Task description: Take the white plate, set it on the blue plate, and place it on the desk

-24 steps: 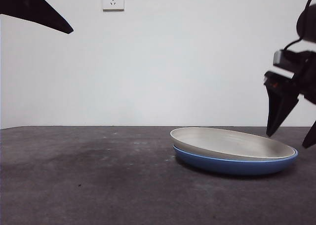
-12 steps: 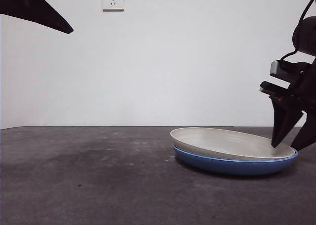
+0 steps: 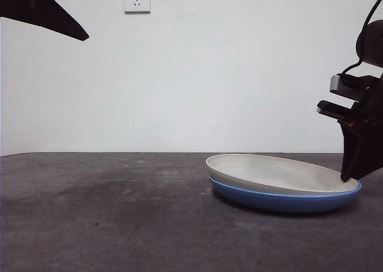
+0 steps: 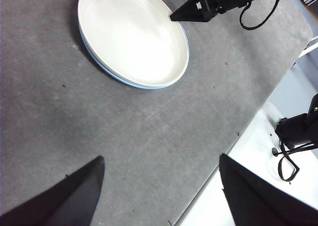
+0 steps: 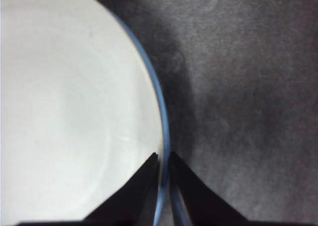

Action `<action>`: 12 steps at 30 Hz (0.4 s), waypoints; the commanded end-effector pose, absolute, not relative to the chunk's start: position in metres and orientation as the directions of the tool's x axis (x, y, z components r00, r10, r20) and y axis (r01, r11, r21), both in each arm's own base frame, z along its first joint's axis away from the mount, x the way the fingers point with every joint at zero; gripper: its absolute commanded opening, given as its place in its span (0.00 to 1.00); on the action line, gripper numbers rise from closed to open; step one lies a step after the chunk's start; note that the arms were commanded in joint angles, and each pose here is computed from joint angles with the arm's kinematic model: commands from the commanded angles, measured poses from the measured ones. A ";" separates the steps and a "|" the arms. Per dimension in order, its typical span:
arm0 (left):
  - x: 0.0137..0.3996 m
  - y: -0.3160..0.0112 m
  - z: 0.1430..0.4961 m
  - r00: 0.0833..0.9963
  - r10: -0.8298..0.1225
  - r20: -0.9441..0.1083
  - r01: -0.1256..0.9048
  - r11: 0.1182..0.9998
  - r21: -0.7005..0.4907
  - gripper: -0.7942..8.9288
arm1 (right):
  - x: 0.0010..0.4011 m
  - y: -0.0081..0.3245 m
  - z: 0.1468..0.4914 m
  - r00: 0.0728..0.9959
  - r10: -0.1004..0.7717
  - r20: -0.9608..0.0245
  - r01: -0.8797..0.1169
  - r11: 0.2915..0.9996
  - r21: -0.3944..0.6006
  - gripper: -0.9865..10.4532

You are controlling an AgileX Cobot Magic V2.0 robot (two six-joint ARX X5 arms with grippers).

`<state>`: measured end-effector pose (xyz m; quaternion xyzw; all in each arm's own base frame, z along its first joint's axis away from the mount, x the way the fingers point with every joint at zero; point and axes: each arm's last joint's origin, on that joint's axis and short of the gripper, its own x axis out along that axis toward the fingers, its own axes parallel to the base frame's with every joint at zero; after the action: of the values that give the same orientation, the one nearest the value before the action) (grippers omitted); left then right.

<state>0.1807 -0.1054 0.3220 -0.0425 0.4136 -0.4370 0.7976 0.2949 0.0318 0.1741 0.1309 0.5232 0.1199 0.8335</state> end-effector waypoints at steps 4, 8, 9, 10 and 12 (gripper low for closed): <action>0.182 -0.107 0.325 0.275 -0.738 -0.617 0.677 0.604 -0.421 0.47 | 0.299 0.031 0.171 0.424 0.333 -0.842 -0.036 0.935 0.352 0.09; 0.182 -0.107 0.325 0.275 -0.738 -0.617 0.677 0.604 -0.420 0.47 | 0.300 0.027 0.177 0.458 0.338 -0.822 -0.012 0.927 0.374 0.09; 0.182 -0.107 0.325 0.275 -0.738 -0.617 0.677 0.604 -0.420 0.47 | 0.299 0.027 0.179 0.467 0.341 -0.816 -0.014 0.925 0.379 0.09; 0.182 -0.107 0.325 0.275 -0.738 -0.616 0.677 0.604 -0.420 0.47 | 0.299 0.027 0.182 0.478 0.345 -0.808 -0.017 0.923 0.384 0.09; 0.182 -0.107 0.325 0.276 -0.738 -0.616 0.677 0.604 -0.420 0.47 | 0.297 0.027 0.191 0.501 0.358 -0.788 -0.029 0.917 0.398 0.09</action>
<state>0.1807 -0.1054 0.3220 -0.0426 0.4138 -0.4369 0.7976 0.2952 0.0276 0.1822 0.1560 0.5044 0.1127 0.8418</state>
